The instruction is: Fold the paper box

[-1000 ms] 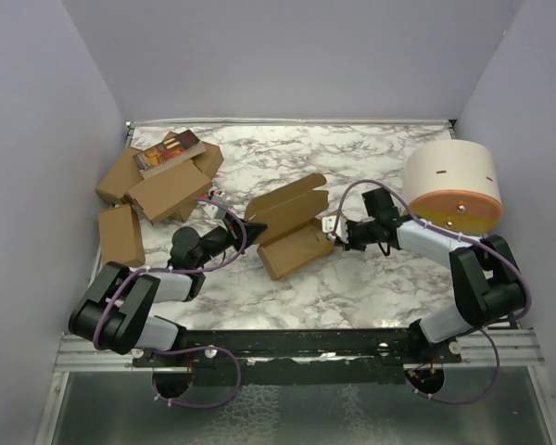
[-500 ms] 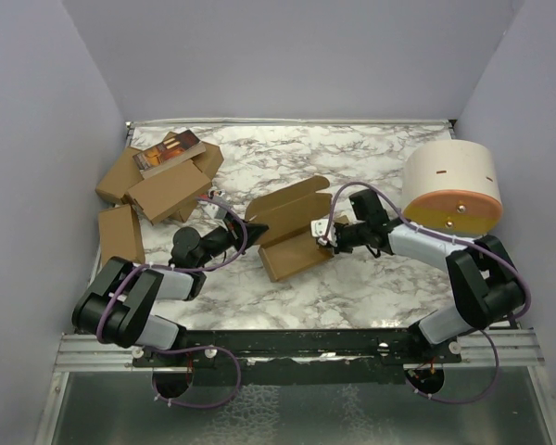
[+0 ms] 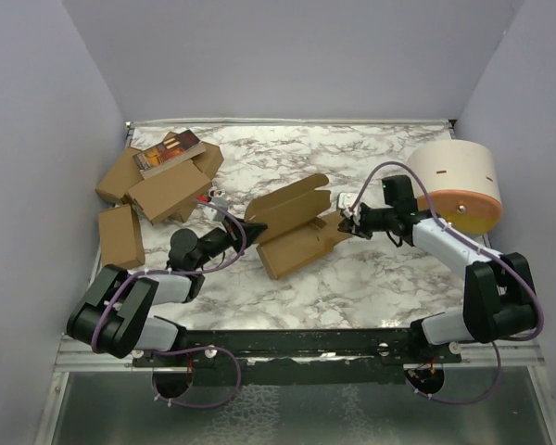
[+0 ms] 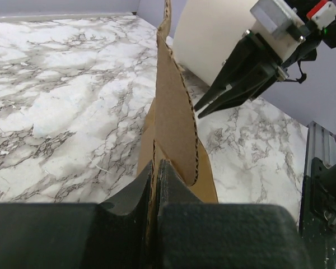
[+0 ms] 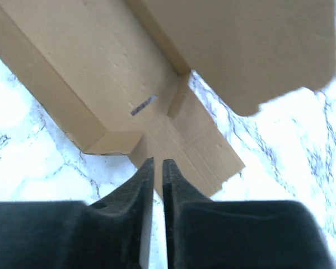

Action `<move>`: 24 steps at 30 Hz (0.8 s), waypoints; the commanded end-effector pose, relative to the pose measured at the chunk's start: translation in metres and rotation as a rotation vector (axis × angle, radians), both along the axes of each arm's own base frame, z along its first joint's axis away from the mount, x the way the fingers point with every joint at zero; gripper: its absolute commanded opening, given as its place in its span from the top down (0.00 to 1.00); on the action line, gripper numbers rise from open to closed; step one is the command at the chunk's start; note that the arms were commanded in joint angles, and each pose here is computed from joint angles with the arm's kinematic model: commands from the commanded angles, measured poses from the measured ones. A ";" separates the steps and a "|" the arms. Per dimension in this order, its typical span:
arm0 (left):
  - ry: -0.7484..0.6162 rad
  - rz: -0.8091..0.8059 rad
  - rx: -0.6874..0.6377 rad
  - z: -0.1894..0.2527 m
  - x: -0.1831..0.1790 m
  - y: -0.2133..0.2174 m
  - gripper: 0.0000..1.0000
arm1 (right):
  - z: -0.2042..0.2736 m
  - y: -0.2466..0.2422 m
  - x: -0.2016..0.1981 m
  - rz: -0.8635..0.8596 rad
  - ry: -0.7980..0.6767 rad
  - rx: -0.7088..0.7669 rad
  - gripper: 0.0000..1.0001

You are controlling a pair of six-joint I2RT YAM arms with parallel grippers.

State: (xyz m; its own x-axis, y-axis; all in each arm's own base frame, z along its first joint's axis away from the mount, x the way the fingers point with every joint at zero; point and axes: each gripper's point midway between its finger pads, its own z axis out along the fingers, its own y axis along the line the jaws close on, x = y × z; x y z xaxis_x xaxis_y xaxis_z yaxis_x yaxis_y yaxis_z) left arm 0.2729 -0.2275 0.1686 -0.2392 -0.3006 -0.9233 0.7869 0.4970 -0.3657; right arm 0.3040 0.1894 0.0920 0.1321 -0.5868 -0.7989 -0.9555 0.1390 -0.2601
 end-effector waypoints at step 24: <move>-0.356 -0.037 -0.047 0.047 -0.048 0.012 1.00 | 0.056 -0.025 0.055 -0.268 0.084 0.215 0.18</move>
State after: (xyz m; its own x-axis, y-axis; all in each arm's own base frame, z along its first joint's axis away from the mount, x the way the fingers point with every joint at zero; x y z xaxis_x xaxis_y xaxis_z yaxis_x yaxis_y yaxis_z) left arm 0.2397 -0.2133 0.1900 -0.0252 -0.3152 -0.9487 0.8475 0.4966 -0.1875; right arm 0.3521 0.1598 0.1211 -0.1270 -0.4617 -0.8779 -0.8760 0.4674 -0.1191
